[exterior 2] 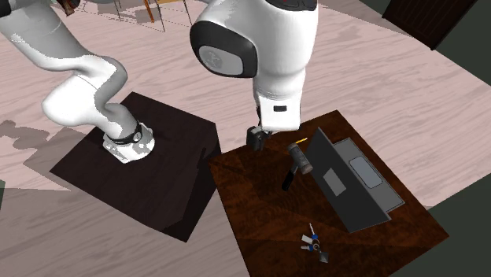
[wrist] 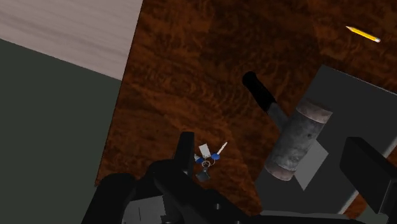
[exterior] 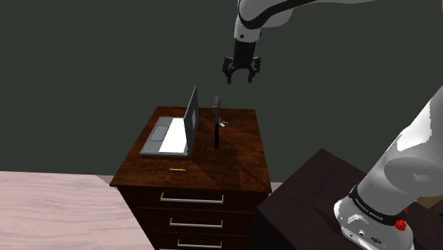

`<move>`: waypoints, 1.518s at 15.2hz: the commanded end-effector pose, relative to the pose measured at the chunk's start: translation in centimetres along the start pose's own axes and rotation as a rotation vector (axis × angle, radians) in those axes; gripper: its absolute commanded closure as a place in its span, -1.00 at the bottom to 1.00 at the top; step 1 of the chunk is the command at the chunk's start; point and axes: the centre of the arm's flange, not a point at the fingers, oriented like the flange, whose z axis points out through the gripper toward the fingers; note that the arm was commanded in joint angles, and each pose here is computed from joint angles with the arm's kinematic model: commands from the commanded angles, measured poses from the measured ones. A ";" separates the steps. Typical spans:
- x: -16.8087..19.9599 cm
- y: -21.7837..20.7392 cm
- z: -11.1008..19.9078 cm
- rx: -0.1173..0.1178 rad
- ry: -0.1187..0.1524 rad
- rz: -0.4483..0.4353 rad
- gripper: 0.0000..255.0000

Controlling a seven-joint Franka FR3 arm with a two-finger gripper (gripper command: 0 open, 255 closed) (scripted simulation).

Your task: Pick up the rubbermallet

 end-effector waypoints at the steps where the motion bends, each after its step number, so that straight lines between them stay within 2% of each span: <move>1: 2.0 -1.3 1.6 -0.004 -0.015 0.028 -1.00; 11: 11.9 -6.1 9.9 -0.026 -0.087 0.157 -1.00; 20: 11.9 -5.8 13.9 -0.026 -0.087 0.157 -1.00; 21: 11.9 -5.8 13.9 -0.026 -0.087 0.157 1.00; 23: 11.9 -5.9 13.9 -0.026 -0.087 0.157 1.00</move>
